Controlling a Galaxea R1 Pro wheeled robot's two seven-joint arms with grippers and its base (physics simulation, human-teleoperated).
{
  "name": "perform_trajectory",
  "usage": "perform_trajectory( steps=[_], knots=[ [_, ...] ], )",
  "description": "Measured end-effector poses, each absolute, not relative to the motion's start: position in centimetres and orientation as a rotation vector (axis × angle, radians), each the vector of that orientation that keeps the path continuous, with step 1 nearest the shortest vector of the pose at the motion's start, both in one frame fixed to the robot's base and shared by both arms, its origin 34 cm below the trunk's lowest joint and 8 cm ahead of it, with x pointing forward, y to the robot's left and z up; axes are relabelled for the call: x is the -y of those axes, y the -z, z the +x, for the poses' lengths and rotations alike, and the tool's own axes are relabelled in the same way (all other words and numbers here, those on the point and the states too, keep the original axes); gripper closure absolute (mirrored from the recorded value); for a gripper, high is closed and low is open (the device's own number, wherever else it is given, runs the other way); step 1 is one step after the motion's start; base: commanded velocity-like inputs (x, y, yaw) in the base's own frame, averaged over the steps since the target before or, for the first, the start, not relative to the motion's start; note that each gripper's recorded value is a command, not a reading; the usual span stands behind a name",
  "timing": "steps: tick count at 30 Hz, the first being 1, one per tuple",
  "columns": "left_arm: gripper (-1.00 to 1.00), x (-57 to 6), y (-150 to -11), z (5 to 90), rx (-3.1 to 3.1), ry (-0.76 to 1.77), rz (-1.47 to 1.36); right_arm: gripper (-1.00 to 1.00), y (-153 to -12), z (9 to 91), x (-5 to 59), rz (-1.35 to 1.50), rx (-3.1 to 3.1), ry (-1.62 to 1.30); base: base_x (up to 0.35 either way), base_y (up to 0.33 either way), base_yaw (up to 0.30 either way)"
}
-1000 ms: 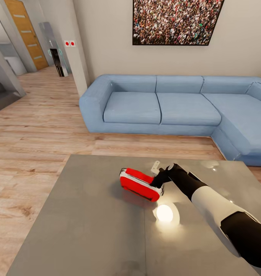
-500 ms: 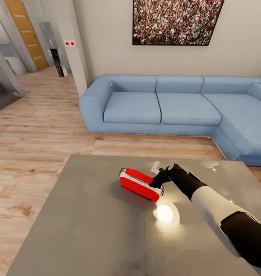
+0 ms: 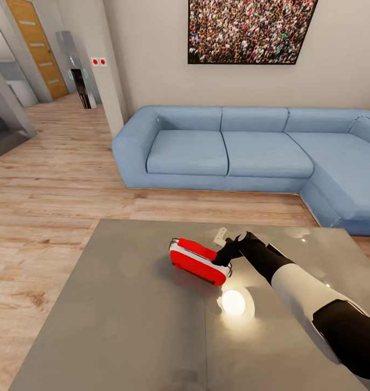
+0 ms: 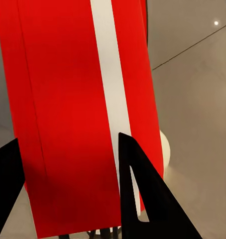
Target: Turn on the radio receiver that's on the table in the living room.
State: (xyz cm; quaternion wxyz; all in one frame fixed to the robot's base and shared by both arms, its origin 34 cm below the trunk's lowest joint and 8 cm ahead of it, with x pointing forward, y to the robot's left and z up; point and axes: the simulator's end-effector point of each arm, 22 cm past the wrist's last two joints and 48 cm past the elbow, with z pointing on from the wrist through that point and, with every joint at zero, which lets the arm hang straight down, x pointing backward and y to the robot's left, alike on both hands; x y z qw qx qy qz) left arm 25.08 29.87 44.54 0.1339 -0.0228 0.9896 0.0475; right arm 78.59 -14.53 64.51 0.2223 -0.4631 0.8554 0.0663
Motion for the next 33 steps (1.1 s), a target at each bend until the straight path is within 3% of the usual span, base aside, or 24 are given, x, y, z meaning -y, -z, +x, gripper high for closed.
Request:
perform_trajectory(
  steps=[33],
  knots=[
    [-1.0, -30.0, -45.0, 26.5, -2.831, -0.137, -0.062, 1.0, -66.9, 79.0, 14.5, -1.279, -2.335, -0.164, 0.0, 0.0, 0.0]
  ],
)
